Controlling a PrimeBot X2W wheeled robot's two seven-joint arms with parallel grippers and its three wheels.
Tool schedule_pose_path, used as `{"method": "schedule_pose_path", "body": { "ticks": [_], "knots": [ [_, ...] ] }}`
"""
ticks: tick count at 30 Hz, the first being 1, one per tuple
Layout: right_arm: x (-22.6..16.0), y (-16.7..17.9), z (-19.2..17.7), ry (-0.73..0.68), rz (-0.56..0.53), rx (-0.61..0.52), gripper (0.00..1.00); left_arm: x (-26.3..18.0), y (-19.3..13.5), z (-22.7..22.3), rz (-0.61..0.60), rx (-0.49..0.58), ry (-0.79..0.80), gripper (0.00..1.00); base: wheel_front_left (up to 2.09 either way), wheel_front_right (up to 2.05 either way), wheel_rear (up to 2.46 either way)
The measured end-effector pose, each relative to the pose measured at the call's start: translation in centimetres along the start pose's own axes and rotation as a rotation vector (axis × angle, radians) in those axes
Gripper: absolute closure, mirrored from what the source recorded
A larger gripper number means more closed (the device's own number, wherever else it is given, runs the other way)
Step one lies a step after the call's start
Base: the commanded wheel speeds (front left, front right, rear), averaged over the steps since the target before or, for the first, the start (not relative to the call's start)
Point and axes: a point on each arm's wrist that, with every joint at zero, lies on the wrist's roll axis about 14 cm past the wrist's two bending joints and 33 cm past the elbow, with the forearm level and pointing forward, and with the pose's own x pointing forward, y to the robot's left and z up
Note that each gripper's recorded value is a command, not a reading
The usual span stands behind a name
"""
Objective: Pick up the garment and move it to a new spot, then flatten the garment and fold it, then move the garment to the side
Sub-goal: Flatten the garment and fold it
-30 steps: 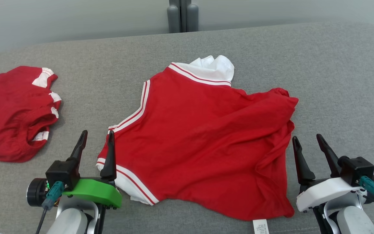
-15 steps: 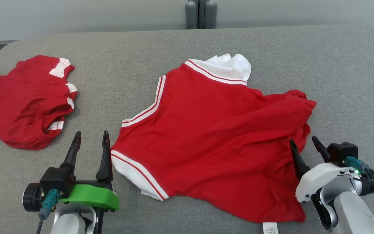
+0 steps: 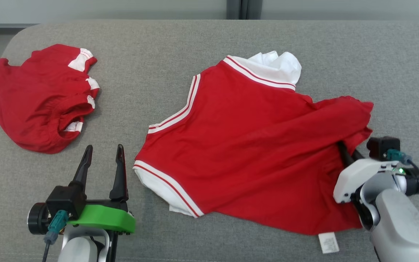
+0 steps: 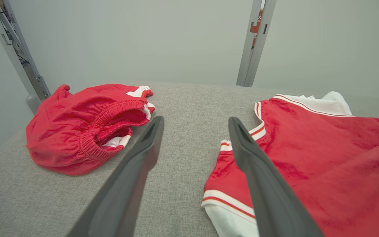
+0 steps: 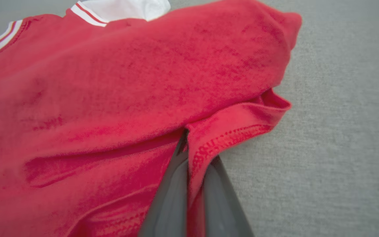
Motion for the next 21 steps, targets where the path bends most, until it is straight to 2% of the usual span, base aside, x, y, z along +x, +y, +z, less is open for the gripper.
{"method": "schedule_pose_path", "body": {
  "ticks": [7, 12, 13, 14, 15, 21],
  "knots": [
    [3.5, -2.2, 7.5, -0.138, -0.021, -0.075, 1.00, 0.3, 0.2, -0.3, 0.004, -0.003, 0.007, 0.00, 0.00, 0.00, 0.00],
    [5.2, -3.2, 8.5, -0.136, -0.039, -0.087, 1.00, 0.4, 0.4, -0.4, 0.012, -0.007, 0.011, 0.00, 0.00, 0.00, 0.00],
    [5.4, -3.1, 8.3, -0.131, -0.036, -0.087, 0.75, 0.4, 0.5, -0.6, 0.016, -0.006, 0.014, 0.00, 0.00, 0.00, 0.00],
    [5.6, -2.9, 8.1, -0.129, -0.033, -0.087, 0.25, 0.4, 0.6, -0.7, 0.018, -0.004, 0.018, 0.00, 0.00, 0.00, 0.00],
    [5.7, -2.9, 8.0, -0.134, -0.032, -0.085, 0.00, 0.3, 0.7, -0.7, 0.020, -0.005, 0.020, 0.00, 0.00, 0.00, 0.00],
    [4.5, -3.3, 8.4, -0.204, -0.043, -0.082, 0.00, 0.5, 0.3, -0.7, 0.007, -0.007, 0.016, 0.00, 0.00, 0.00, 0.00]
  ]
}}
